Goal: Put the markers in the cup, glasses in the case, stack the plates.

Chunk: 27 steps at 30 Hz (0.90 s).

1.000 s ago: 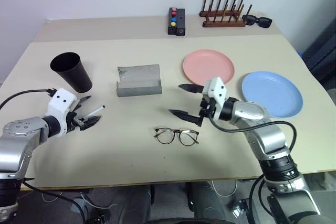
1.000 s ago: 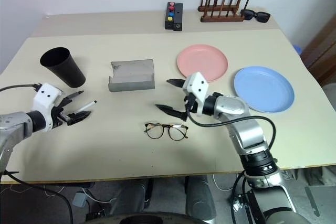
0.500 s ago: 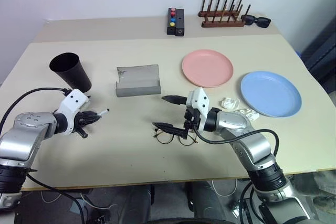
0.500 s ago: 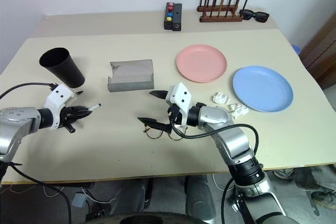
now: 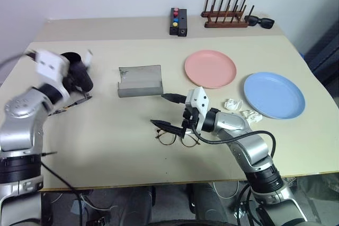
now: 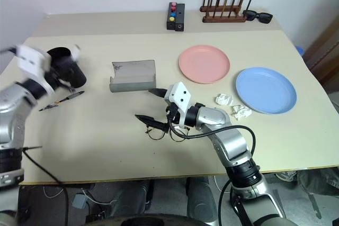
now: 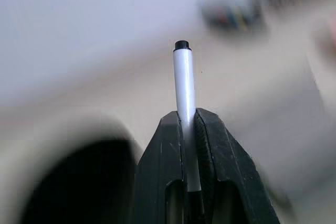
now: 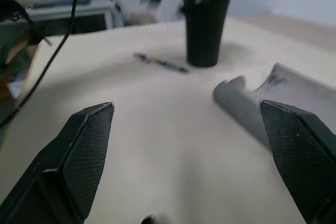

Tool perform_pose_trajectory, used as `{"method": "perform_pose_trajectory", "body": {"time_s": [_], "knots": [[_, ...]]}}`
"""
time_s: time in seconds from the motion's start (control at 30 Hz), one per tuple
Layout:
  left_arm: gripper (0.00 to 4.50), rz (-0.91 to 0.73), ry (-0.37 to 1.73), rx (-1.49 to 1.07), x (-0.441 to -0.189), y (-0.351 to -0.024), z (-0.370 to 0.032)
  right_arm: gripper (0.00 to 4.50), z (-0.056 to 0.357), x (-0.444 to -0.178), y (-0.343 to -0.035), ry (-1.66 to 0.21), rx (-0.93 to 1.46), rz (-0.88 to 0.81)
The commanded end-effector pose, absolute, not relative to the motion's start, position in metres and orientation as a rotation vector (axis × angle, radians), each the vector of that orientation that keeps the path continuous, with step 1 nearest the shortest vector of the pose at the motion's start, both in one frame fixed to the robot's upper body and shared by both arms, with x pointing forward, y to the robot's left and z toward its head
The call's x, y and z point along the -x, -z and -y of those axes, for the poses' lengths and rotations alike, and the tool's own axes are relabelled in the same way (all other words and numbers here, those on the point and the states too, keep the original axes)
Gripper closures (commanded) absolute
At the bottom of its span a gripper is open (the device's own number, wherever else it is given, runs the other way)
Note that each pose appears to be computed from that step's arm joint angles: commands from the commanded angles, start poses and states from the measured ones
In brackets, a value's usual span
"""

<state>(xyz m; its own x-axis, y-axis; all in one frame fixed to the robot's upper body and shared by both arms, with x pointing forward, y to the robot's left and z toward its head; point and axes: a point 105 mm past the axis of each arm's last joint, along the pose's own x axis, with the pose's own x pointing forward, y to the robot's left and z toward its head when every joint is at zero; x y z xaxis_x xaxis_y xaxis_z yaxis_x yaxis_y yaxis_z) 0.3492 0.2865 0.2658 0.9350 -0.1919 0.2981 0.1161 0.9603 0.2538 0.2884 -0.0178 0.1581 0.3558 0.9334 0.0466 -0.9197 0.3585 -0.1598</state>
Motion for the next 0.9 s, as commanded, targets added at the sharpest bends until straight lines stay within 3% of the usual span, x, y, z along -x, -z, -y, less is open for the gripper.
{"method": "perform_pose_trajectory", "body": {"time_s": [0.03, 0.23, 0.5, 0.9], "knots": [[4.47, 0.498, -0.084, -0.256, -0.344, -0.3, -0.317, 0.0, 0.01, -0.289, -0.171, -1.209, 0.118, 0.207], [4.47, 0.584, -0.261, -0.219, -0.368, -0.31, -0.33, 0.0, 0.0, -0.293, -0.181, -1.224, 0.098, 0.259], [4.47, 0.525, -0.271, -0.175, -0.398, -0.277, -0.328, 0.0, -0.012, -0.294, -0.201, -1.208, -0.001, 0.341], [4.47, 0.5, -0.254, -0.149, -0.402, -0.257, -0.317, 0.0, -0.009, -0.295, -0.202, -1.193, -0.007, 0.343]]}}
